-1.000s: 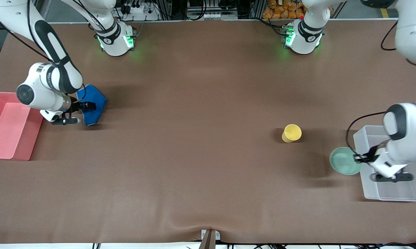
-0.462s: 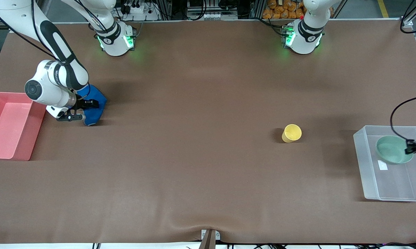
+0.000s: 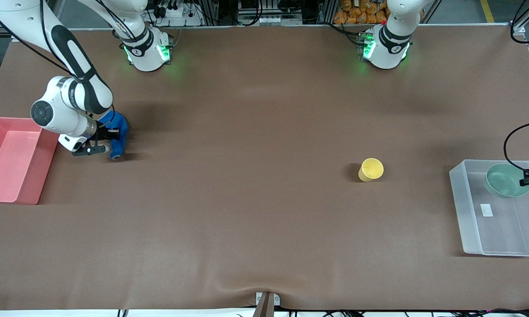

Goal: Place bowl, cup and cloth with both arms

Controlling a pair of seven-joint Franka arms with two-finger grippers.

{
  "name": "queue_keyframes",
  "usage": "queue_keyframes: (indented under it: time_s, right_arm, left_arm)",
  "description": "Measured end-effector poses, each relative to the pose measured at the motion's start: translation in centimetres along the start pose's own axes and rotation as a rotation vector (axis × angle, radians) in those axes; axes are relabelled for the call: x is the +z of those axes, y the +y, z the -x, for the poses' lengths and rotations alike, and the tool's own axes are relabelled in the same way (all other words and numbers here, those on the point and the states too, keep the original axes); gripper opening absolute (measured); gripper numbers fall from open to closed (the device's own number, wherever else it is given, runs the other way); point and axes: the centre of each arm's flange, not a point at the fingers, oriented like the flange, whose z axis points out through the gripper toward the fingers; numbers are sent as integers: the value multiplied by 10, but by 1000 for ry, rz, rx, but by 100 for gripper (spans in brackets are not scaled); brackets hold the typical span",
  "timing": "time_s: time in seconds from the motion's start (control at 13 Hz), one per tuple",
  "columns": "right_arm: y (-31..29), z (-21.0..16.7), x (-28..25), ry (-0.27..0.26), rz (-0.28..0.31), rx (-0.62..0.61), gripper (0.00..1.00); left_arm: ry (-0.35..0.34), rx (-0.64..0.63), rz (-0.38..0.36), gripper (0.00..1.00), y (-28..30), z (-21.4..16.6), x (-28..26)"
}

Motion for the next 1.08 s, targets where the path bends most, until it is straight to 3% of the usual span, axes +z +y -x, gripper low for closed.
queue_keyframes:
  time_s: [0.15, 0.38, 0.54, 0.69, 0.92, 1.08]
  right_arm:
    - [4, -9, -13, -18, -6, -7, 10]
    - [25, -42, -101, -118, -40, -29, 10]
    - [54, -54, -177, -109, -35, -70, 8]
    - [94, -50, -227, -83, 30, -129, 8]
    - [165, -43, -265, -61, 130, -220, 8]
    - [216, -49, -255, -63, 140, -274, 8]
  left_arm:
    - [-22, -1, 26, 3, -4, 3, 28]
    - [-41, 12, 51, 3, 4, -1, 49]
    - [-56, 13, 69, 3, 7, -2, 65]
    - [-63, 13, 76, 3, 8, -1, 73]
    - [-62, 13, 76, 30, 7, -1, 73]
    - [-51, 14, 70, 53, 6, -4, 67]
